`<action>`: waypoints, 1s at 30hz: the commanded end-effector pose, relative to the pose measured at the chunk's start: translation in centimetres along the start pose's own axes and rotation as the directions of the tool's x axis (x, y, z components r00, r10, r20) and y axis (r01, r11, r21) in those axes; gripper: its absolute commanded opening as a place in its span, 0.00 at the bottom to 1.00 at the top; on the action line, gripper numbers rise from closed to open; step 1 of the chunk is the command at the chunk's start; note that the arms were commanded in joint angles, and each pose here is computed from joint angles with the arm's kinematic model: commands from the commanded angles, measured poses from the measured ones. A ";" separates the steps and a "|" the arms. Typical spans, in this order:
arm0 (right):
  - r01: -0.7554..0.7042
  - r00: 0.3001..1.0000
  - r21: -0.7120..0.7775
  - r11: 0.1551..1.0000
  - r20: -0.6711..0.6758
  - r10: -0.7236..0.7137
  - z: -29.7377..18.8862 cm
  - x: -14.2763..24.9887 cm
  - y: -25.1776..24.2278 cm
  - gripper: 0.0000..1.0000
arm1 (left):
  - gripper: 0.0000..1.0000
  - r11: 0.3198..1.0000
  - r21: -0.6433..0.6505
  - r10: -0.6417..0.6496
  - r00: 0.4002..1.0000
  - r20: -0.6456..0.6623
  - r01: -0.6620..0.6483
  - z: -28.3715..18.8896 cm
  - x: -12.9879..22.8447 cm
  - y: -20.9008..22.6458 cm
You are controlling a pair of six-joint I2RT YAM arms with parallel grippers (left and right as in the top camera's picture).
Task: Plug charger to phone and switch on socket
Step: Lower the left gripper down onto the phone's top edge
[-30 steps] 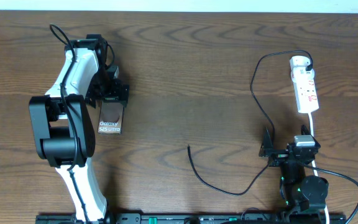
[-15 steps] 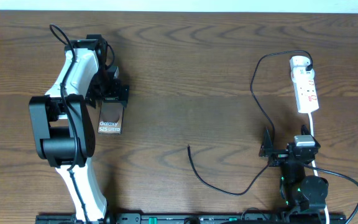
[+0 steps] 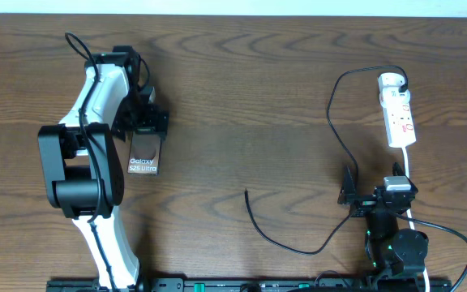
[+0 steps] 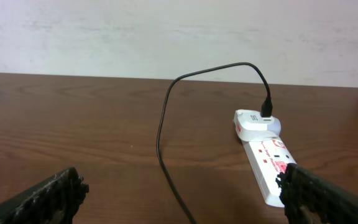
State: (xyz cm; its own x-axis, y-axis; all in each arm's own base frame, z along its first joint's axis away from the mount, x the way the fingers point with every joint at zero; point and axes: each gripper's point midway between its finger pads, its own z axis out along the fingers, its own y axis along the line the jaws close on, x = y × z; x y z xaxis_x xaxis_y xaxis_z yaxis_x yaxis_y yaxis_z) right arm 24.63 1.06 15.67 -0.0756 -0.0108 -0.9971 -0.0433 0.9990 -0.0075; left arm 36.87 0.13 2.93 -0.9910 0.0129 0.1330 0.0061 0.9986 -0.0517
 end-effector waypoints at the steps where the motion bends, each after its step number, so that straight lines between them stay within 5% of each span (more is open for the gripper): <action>1: -0.010 1.000 0.004 1.000 0.000 0.010 0.0 0.0 0.0 0.99 | 0.98 1.000 -0.009 -0.007 1.000 0.007 0.007 -0.3 1.1 0.2; 9: -0.010 1.000 0.004 1.000 0.000 0.010 0.0 0.0 0.0 0.99 | 0.98 1.000 -0.005 -0.026 0.989 0.145 0.027 -1.4 1.7 0.0; 30: -0.010 1.000 0.004 1.000 0.000 0.010 0.0 0.0 0.0 0.99 | 0.98 0.999 -0.023 0.051 0.974 0.221 -0.047 -1.8 -0.2 0.1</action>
State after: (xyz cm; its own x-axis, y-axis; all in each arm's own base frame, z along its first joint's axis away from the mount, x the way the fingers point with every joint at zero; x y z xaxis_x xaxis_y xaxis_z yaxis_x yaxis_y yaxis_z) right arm 24.63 1.06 15.67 -0.0756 -0.0108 -0.9971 -0.0433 0.9990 -0.0075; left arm 37.43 0.13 4.83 -0.9953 0.0250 -0.0938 0.0291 0.9987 -0.0425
